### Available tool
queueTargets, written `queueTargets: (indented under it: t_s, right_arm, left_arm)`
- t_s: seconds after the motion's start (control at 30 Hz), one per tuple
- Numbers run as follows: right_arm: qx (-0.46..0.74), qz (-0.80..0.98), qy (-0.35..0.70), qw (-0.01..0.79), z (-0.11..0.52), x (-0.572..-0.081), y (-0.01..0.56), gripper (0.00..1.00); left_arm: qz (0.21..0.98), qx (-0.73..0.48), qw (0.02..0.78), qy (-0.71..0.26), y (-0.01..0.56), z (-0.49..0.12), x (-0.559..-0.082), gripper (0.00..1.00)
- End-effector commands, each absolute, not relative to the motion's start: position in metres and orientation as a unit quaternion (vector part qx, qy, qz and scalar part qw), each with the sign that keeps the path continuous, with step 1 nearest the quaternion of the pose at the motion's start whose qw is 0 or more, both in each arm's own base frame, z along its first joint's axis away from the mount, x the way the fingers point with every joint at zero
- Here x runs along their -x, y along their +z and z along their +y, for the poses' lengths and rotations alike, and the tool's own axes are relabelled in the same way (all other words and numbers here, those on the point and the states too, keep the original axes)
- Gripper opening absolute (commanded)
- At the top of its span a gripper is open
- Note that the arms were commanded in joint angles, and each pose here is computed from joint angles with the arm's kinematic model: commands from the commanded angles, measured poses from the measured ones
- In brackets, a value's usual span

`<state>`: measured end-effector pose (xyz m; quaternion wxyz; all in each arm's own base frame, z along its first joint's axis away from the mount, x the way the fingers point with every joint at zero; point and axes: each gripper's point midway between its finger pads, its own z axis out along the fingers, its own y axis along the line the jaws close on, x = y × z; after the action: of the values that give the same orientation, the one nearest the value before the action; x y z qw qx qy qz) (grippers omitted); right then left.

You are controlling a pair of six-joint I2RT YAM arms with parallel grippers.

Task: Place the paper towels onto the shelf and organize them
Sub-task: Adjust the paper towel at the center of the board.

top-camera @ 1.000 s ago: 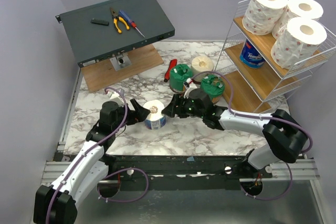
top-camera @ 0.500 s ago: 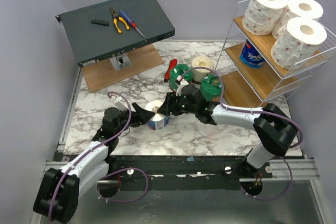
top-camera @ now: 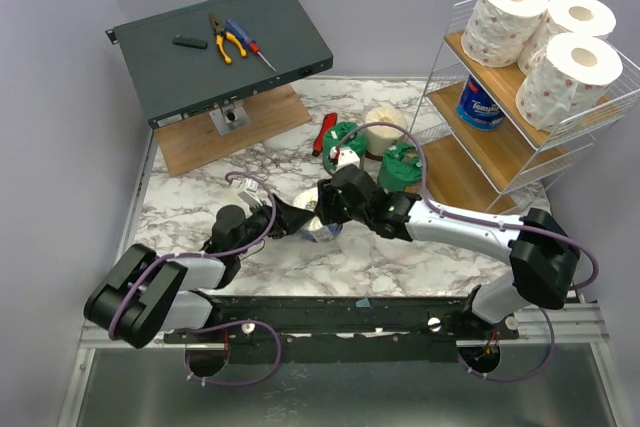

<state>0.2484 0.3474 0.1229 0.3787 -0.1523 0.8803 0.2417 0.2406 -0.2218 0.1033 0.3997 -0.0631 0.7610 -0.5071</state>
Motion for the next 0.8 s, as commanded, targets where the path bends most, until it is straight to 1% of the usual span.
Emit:
queueTargets:
  t_s: [0.0, 0.2, 0.23, 0.27, 0.37, 0.43, 0.57, 0.7, 0.77]
  right_arm:
    - [0.218, 0.864, 0.235, 0.389, 0.371, -0.225, 0.14, 0.4]
    - [0.262, 0.862, 0.149, 0.407, 0.374, -0.225, 0.133, 0.39]
    - [0.269, 0.862, 0.135, 0.408, 0.376, -0.224, 0.131, 0.39]
    - [0.273, 0.862, 0.12, 0.411, 0.377, -0.224, 0.129, 0.39]
    - [0.276, 0.864, 0.085, 0.413, 0.374, -0.225, 0.119, 0.39]
    - [0.275, 0.865, 0.072, 0.414, 0.372, -0.224, 0.114, 0.39]
    - [0.277, 0.866, 0.084, 0.407, 0.378, -0.217, 0.109, 0.41]
    - [0.277, 0.867, 0.124, 0.396, 0.394, -0.208, 0.112, 0.54]
    - [0.279, 0.865, 0.134, 0.396, 0.4, -0.207, 0.114, 0.59]
  left_arm:
    - [0.718, 0.0, 0.354, -0.6, 0.131, -0.258, -0.207, 0.64]
    - [0.737, 0.047, 0.36, -0.571, 0.111, -0.243, -0.207, 0.83]
    - [0.742, 0.052, 0.362, -0.562, 0.108, -0.24, -0.207, 0.93]
    - [0.743, 0.054, 0.369, -0.555, 0.108, -0.237, -0.207, 0.98]
    - [0.763, 0.069, 0.387, -0.513, 0.103, -0.223, -0.211, 0.98]
    - [0.773, 0.076, 0.412, -0.476, 0.108, -0.211, -0.215, 0.99]
    - [0.774, 0.103, 0.477, -0.404, 0.129, -0.176, -0.222, 0.99]
    - [0.768, 0.118, 0.506, -0.374, 0.148, -0.157, -0.222, 0.99]
    - [0.773, 0.124, 0.502, -0.366, 0.15, -0.153, -0.22, 0.98]
